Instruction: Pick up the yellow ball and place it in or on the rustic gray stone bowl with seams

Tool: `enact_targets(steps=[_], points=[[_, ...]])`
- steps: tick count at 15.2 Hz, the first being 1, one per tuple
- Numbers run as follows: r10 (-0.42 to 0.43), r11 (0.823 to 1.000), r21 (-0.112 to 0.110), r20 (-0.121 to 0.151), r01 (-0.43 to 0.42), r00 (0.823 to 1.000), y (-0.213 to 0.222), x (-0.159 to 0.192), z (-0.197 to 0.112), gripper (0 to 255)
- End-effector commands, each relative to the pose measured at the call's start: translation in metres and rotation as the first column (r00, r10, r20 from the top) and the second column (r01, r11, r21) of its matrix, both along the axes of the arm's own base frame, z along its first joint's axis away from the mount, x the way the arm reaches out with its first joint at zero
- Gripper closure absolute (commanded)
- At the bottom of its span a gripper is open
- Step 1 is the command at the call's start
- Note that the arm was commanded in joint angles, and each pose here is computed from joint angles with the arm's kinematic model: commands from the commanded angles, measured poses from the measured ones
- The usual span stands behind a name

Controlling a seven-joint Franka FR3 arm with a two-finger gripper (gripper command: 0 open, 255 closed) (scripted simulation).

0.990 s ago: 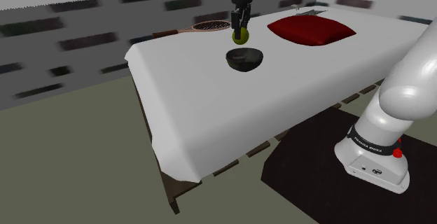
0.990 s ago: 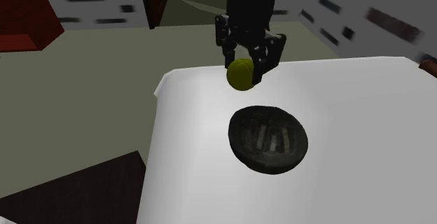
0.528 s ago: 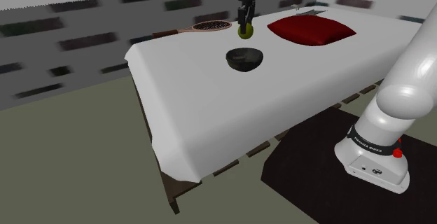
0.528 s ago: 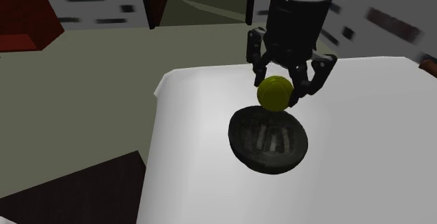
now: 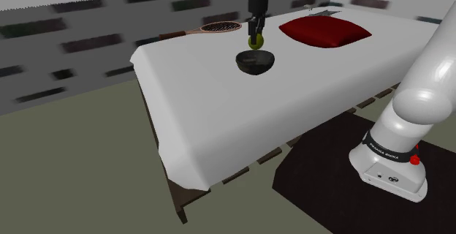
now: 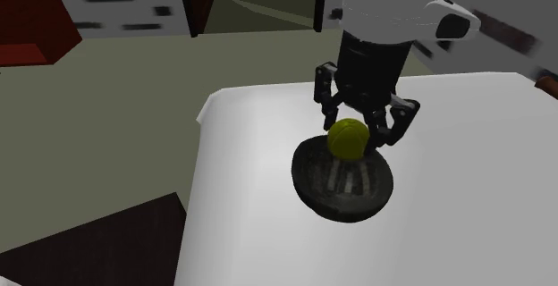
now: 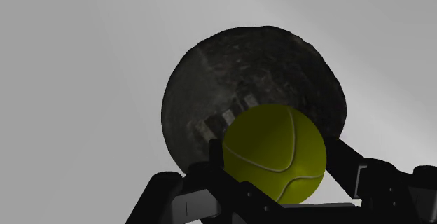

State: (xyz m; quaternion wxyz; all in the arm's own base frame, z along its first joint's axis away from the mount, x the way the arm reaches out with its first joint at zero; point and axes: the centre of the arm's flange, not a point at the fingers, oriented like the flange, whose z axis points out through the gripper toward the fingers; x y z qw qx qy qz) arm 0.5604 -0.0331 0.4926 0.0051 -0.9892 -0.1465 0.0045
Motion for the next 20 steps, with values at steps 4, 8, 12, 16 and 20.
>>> enact_targets(steps=[4, 8, 12, 16, 20], points=[[0.000, 1.000, 0.000, 0.001, 0.000, 1.000, 0.000, 0.001, -0.026, 255], [0.000, 1.000, 0.000, 0.001, 0.000, 1.000, 0.000, 0.001, -0.032, 255], [0.000, 1.000, 0.000, 0.001, 0.000, 1.000, 0.000, 0.001, -0.032, 255], [0.000, 1.000, 0.000, 0.001, 0.000, 1.000, 0.000, 0.001, -0.032, 0], [0.000, 1.000, 0.000, 0.001, 0.000, 1.000, 0.000, 0.001, -0.019, 0]])
